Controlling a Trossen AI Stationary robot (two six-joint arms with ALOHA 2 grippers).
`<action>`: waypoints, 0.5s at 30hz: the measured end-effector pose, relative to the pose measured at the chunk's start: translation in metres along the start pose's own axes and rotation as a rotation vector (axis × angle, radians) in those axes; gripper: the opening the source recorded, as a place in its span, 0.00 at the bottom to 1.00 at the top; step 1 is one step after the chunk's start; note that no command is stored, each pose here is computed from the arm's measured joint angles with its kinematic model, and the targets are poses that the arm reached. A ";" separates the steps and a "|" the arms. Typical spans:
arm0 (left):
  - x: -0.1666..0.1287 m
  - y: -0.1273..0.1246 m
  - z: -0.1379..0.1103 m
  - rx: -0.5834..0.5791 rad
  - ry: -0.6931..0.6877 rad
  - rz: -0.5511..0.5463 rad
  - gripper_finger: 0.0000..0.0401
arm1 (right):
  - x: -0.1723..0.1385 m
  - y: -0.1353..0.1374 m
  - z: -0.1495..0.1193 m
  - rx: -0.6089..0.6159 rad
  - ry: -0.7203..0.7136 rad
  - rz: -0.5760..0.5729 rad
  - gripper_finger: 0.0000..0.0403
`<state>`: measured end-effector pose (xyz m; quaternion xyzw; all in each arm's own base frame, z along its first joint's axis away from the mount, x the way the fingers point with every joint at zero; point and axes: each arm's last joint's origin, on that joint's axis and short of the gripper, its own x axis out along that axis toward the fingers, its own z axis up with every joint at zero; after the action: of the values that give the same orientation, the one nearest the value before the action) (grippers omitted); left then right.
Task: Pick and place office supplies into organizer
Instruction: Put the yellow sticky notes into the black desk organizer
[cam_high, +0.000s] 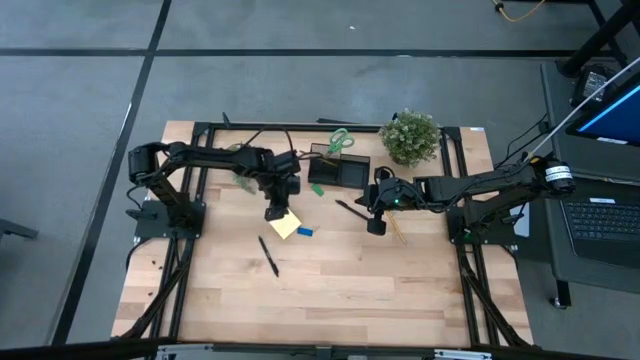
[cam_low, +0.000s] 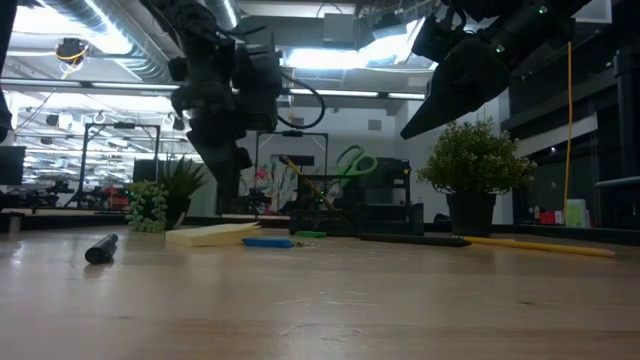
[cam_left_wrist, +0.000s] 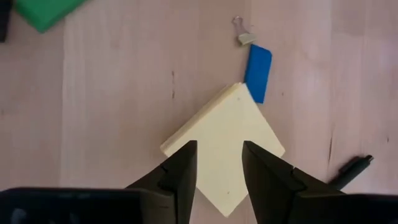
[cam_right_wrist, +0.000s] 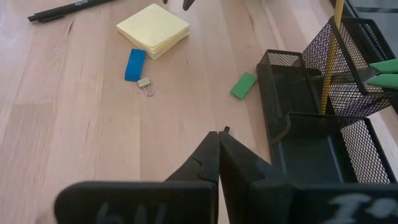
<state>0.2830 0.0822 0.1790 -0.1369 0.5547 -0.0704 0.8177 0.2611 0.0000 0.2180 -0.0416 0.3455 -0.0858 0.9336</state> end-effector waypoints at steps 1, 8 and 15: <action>0.001 0.001 -0.001 -0.013 0.003 0.001 0.31 | 0.000 0.000 0.000 0.000 0.000 0.000 0.02; 0.010 0.009 -0.012 -0.096 0.036 0.004 0.31 | 0.000 0.000 0.000 0.002 0.000 0.000 0.02; 0.026 0.016 -0.013 -0.129 0.052 -0.003 0.31 | 0.000 0.000 0.000 0.006 -0.001 0.001 0.02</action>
<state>0.2799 0.0884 0.1467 -0.1883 0.5789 -0.0390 0.7924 0.2611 0.0001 0.2181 -0.0389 0.3447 -0.0863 0.9339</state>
